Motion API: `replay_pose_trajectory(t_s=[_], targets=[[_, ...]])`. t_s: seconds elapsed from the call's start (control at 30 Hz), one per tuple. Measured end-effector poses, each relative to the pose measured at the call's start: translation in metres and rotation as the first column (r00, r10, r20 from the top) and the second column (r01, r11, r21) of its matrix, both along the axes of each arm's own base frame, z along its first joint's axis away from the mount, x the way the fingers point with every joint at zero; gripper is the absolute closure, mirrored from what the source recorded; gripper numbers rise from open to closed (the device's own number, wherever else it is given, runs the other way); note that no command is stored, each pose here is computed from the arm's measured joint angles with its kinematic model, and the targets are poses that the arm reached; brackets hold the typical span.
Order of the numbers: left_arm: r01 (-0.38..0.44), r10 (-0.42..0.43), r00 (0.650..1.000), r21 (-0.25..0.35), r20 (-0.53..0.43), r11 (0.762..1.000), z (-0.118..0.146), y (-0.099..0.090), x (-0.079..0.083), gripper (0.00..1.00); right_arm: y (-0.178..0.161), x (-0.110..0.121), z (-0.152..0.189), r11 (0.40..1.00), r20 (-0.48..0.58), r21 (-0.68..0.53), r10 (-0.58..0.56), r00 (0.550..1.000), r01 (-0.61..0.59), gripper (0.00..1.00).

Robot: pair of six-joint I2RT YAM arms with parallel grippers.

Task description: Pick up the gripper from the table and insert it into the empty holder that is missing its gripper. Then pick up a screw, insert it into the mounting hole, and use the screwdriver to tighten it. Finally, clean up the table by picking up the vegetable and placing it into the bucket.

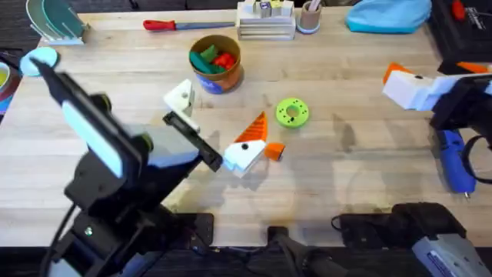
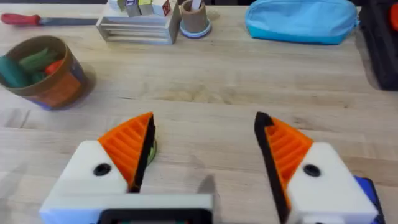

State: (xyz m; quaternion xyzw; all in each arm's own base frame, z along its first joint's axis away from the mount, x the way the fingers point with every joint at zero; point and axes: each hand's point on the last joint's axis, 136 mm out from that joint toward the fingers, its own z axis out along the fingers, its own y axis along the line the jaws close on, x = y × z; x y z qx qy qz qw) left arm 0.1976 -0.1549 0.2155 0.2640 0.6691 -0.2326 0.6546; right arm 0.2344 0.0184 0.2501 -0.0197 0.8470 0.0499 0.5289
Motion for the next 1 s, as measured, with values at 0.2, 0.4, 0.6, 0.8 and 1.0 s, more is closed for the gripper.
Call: replay_pose_trajectory(t_s=[0.2, 0.4, 0.6, 0.8, 1.0], targets=[[0.005, -0.003, 0.999, -0.071, 0.039, 0.997, -0.019, 0.004, -0.007, 0.007, 0.000, 0.000, 0.000, 1.000, 0.000, 0.000, 0.000, 1.000, 0.000, 0.066], [0.026, -0.025, 1.000, -0.076, 0.015, 0.997, -0.034, 0.000, -0.007, 0.008, 0.000, 0.000, 0.000, 1.000, 0.000, 0.000, 0.000, 1.000, 0.000, 0.067], [0.003, -0.006, 0.998, -0.036, -0.065, 0.999, -0.055, 0.007, -0.003, 0.008, 0.000, 0.000, 0.000, 1.000, 0.000, 0.000, 0.000, 1.000, 0.000, 0.067], [-0.063, 0.060, 0.996, -0.043, -0.064, 0.997, -0.054, 0.023, 0.008, 0.008, 0.000, 0.000, 0.000, 1.000, 0.000, 0.000, 0.000, 1.000, 0.000, 0.066], [-0.093, 0.090, 0.994, -0.043, -0.063, 0.995, -0.054, 0.030, 0.012, 0.008, 0.000, 0.000, 0.000, 1.000, 0.000, 0.000, 0.000, 1.000, 0.000, 0.066]])
